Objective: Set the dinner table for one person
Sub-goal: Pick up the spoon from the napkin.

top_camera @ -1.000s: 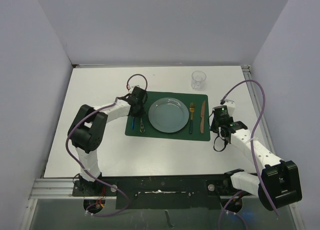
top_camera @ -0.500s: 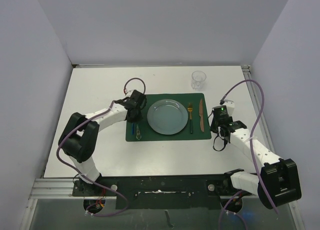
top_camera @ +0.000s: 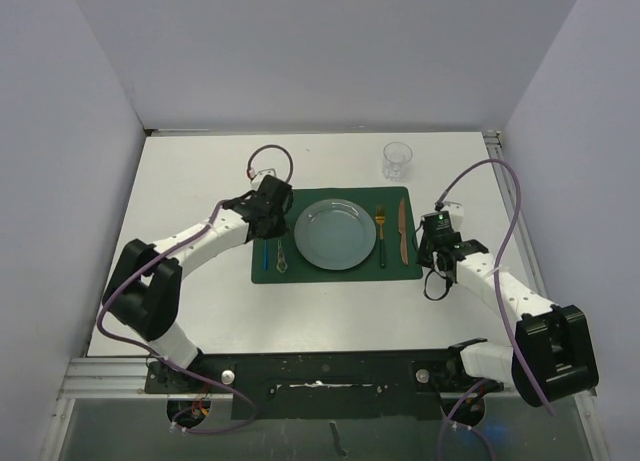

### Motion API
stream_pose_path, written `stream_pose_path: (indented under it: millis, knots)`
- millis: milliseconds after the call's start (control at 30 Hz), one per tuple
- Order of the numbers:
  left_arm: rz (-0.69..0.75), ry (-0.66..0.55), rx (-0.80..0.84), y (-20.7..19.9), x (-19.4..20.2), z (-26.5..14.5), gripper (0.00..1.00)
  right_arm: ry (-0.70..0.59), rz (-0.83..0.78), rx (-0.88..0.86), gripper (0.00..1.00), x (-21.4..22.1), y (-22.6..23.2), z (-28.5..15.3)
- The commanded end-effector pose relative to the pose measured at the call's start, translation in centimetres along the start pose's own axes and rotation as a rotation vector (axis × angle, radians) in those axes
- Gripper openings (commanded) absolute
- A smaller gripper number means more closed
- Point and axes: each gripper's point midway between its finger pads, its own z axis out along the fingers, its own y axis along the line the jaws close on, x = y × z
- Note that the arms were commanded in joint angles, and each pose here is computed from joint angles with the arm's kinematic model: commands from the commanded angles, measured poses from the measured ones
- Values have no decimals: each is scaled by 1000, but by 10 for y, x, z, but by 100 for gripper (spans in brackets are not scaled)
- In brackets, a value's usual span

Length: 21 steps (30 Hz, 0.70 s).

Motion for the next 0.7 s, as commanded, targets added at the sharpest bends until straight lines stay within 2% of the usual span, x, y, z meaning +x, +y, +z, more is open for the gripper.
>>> stream_pose_path:
  millis: [0,400,500,667]
  knots:
    - [3,-98,164,-62,-34,-24,0,-56,20,-31,25,-20,8,0]
    - [77,-159,295,-135,-49,-54,0,-47,21,-166,25,-31,42,6]
    - [88,-145,347,-153,-45,-58,0,-38,27,-144,25,-30,41,11]
    - [124,-121,405,-189,-29,-54,0,-84,53,-13,25,-43,15,3]
